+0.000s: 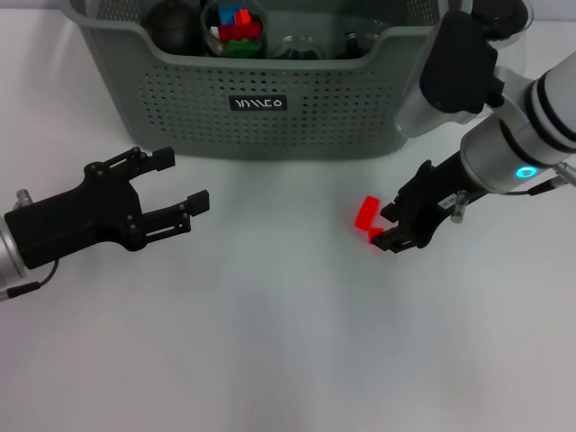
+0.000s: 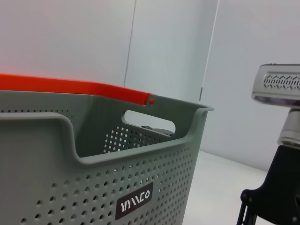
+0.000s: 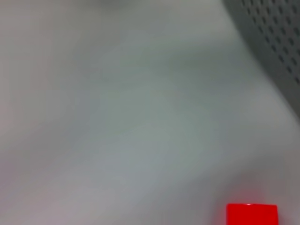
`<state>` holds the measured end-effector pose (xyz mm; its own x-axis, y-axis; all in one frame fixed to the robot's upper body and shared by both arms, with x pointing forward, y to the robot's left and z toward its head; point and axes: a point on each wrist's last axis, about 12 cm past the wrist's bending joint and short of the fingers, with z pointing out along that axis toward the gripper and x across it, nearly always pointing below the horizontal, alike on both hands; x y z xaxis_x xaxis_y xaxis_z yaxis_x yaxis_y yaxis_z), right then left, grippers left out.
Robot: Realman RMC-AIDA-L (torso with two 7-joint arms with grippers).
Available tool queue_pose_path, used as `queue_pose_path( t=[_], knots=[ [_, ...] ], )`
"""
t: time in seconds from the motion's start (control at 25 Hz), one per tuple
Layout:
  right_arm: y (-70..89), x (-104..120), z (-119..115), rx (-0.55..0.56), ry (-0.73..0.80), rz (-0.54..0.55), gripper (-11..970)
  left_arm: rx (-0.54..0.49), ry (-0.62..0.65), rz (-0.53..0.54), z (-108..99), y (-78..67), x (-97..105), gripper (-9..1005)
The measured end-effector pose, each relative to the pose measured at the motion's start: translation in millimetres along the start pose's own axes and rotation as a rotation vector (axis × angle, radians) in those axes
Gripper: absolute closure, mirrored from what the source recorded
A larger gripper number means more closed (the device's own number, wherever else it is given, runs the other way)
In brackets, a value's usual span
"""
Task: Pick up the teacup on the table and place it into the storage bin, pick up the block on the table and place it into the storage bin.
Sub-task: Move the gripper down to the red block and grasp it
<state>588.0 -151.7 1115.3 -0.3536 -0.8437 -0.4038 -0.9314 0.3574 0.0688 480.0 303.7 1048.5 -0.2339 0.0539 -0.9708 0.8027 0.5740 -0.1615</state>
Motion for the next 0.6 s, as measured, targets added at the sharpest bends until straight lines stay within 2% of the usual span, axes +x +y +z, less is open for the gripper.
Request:
queue_pose_path(
  t=[0.4,0.6],
  knots=[
    [1.9,0,17,-0.002,-0.021,-0.037,525,-0.004,0.000,-0.003,-1,-0.2,1,171],
    [1.5,-1,18,0.008,-0.021,-0.047,526,-0.005,0.000,-0.004,-1,-0.3,1,171]
  ],
)
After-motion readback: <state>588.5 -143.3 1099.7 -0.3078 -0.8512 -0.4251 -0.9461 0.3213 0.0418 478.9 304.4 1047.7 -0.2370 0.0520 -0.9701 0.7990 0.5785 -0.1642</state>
